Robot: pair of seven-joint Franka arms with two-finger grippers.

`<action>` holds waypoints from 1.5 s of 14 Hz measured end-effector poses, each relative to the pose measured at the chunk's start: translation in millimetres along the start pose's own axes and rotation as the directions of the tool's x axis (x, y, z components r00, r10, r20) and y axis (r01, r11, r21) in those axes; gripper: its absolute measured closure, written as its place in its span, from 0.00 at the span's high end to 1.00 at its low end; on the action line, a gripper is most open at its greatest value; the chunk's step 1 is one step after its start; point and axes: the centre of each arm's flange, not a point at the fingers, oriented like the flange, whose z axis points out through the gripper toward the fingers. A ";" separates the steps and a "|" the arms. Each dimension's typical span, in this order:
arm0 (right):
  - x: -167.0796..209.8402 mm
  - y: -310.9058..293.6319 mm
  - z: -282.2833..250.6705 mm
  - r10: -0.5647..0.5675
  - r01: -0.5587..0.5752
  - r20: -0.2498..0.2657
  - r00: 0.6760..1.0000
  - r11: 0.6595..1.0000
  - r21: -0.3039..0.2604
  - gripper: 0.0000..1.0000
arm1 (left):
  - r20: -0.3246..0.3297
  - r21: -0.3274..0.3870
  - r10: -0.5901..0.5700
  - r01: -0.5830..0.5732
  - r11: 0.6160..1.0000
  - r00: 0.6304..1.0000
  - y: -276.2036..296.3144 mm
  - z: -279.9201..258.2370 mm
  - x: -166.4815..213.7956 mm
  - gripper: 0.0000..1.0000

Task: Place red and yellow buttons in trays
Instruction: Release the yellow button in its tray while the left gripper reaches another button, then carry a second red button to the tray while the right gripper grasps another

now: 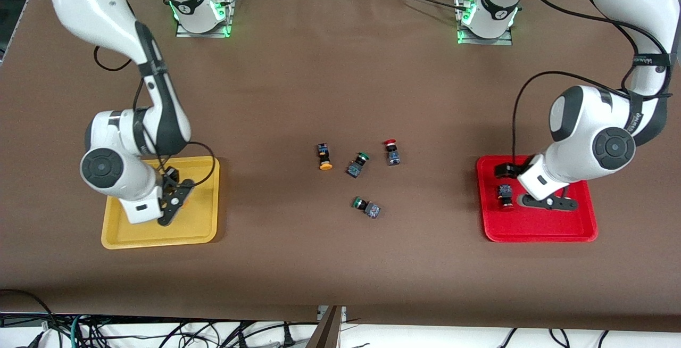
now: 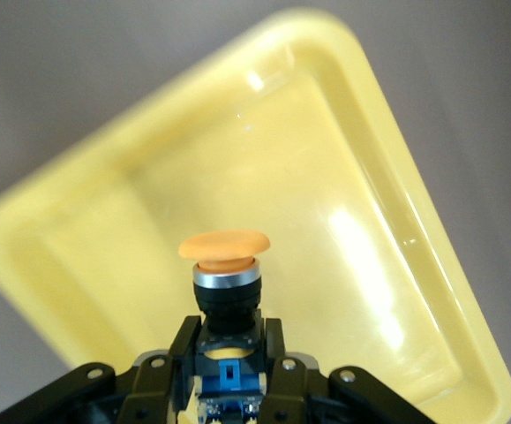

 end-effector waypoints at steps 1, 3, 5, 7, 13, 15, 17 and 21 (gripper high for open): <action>-12.3 7.9 21.8 0.016 -0.016 -0.011 1.000 1.000 0.012 0.33 | 0.009 -0.019 -0.024 0.024 1.000 1.000 22.8 -0.7 -3.3 1.00; -18.7 11.7 49.5 0.049 -0.047 -0.038 0.998 0.998 0.043 0.33 | 0.025 -0.035 -0.081 0.082 0.996 0.996 75.0 2.2 -12.5 1.00; -10.1 6.3 55.7 0.075 -0.070 -0.069 0.995 0.995 0.071 0.33 | 0.042 -0.030 -0.088 0.090 0.996 0.995 125.4 10.8 -24.7 1.00; -1.4 3.7 51.7 0.126 -0.115 -0.113 0.985 0.988 0.100 0.48 | 0.055 -0.021 -0.119 0.120 0.992 0.991 173.3 28.6 -35.9 1.00; 28.6 -9.6 -2.4 0.310 -0.291 -0.066 0.948 0.933 0.211 1.00 | 0.038 -0.012 -0.175 0.176 0.984 0.984 248.0 120.5 -46.6 1.00; 59.0 -35.8 -27.8 0.404 -0.383 -0.027 0.914 0.886 0.261 1.00 | 0.022 0.006 -0.189 0.189 0.982 0.982 256.5 141.9 -48.2 1.00; 95.4 -71.0 -47.0 0.501 -0.478 0.010 0.865 0.819 0.318 1.00 | 0.016 -0.001 -0.208 0.208 0.978 0.978 262.2 152.0 -49.1 1.00; 164.3 -144.7 -70.9 0.665 -0.650 0.105 0.739 0.664 0.370 1.00 | 0.017 -0.016 -0.216 0.217 0.976 0.976 266.4 166.3 -49.3 1.00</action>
